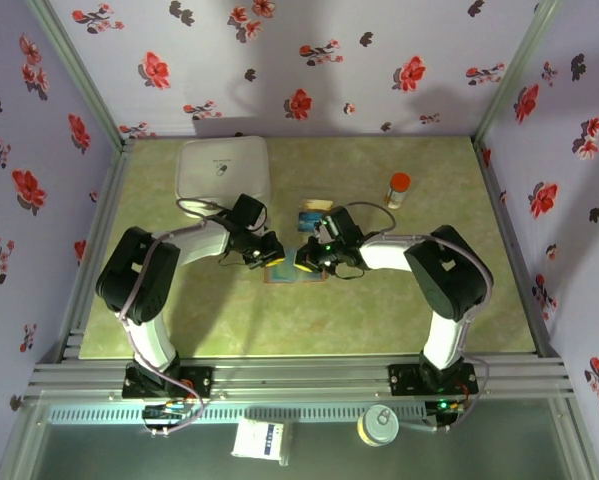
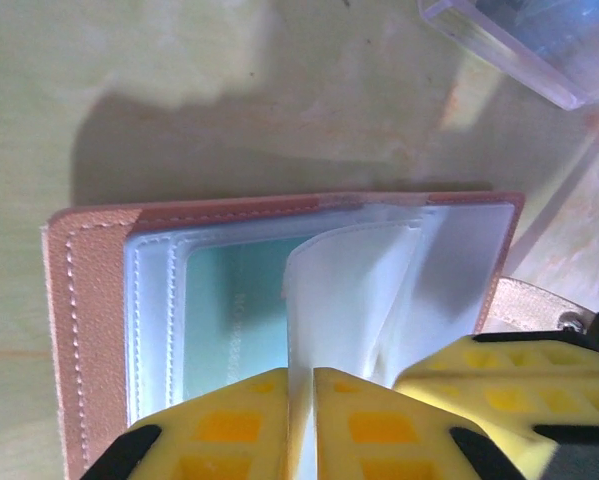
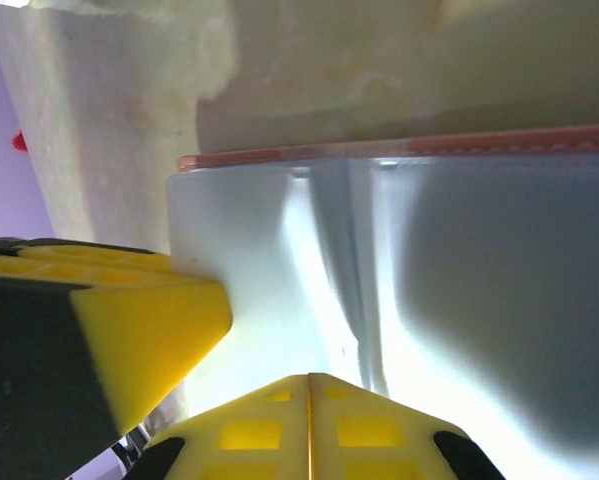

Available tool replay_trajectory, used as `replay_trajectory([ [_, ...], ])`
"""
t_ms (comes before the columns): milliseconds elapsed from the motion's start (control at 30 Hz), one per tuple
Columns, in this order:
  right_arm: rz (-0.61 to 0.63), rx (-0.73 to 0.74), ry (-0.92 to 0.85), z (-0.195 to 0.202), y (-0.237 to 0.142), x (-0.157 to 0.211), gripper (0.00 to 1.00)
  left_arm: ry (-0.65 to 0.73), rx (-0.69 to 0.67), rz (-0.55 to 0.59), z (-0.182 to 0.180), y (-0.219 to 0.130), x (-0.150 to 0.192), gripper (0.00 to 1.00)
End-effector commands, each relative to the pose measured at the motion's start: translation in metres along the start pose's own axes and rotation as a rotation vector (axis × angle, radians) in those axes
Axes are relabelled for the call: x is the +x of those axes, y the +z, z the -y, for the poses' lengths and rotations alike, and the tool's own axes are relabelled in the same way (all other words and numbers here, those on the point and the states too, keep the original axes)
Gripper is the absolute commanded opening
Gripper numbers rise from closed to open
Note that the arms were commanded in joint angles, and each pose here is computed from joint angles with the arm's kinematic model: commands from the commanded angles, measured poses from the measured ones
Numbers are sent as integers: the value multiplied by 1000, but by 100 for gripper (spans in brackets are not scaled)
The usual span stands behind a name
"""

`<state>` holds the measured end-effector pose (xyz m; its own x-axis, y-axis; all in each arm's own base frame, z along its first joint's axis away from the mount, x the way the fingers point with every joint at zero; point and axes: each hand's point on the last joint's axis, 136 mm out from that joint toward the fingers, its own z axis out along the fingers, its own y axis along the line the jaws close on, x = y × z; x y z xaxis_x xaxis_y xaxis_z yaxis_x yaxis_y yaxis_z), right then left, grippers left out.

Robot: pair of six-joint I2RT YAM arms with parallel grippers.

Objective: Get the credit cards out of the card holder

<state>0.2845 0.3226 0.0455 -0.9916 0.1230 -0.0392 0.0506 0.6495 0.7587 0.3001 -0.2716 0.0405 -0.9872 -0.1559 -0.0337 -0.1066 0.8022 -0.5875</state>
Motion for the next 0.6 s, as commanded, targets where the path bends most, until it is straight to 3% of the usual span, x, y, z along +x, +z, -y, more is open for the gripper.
replay_trajectory([
  [0, 39, 50, -26, -2, -19, -4, 10, 34, 43, -1, 21, -15, 2, 14],
  [567, 100, 140, -49, 8, -54, -8, 11, 85, 53, -75, 52, 16, 15, 14],
])
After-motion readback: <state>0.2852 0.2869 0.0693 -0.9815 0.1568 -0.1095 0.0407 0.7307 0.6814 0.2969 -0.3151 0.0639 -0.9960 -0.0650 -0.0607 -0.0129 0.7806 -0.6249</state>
